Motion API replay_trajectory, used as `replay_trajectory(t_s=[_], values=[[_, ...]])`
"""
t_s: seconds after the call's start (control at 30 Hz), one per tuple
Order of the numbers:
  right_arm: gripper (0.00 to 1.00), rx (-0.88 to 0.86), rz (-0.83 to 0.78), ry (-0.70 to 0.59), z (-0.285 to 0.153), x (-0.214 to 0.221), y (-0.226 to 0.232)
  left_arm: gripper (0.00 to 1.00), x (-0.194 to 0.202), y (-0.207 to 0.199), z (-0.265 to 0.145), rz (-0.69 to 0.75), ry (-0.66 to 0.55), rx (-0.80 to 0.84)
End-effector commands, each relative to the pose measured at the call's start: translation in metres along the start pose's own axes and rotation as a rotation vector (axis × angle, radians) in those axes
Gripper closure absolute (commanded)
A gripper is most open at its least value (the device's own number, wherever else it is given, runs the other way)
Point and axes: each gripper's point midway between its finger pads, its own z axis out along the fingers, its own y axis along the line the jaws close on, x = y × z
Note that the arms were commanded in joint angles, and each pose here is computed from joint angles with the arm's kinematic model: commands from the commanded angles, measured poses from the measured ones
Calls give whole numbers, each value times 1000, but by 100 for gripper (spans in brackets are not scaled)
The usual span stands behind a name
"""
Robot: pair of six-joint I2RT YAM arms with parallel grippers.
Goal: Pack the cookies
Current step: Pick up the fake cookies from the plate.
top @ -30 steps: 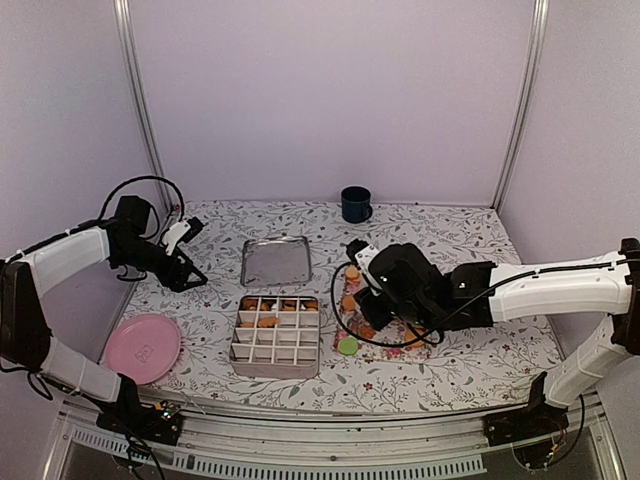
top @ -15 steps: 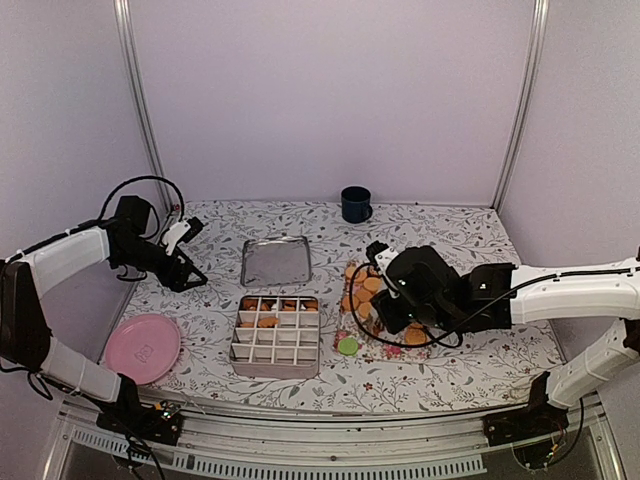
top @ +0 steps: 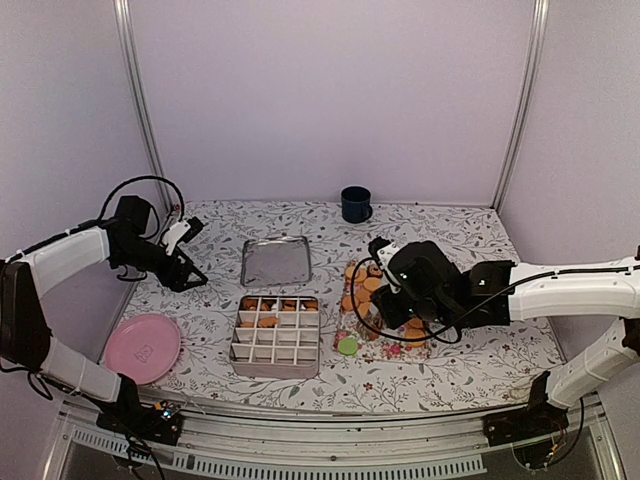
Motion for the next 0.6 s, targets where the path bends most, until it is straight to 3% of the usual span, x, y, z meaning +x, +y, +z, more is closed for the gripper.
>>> replay_trajectory(t_s=[0.0,0.33,0.37,0.57], values=[[64,-2,-21,63,13,16,-5,19,-10,1,-7,11,-24,-2],[80,-10,-62,115,3,18,-7,19,-13,2,-8,16,-33,-2],[85,-10,-64,116,1,16,-7,19,-14,2,-8,16,-33,-1],[99,-31,-43,44,-18,-15,-6,19,-14,2,-8,13,-35,0]])
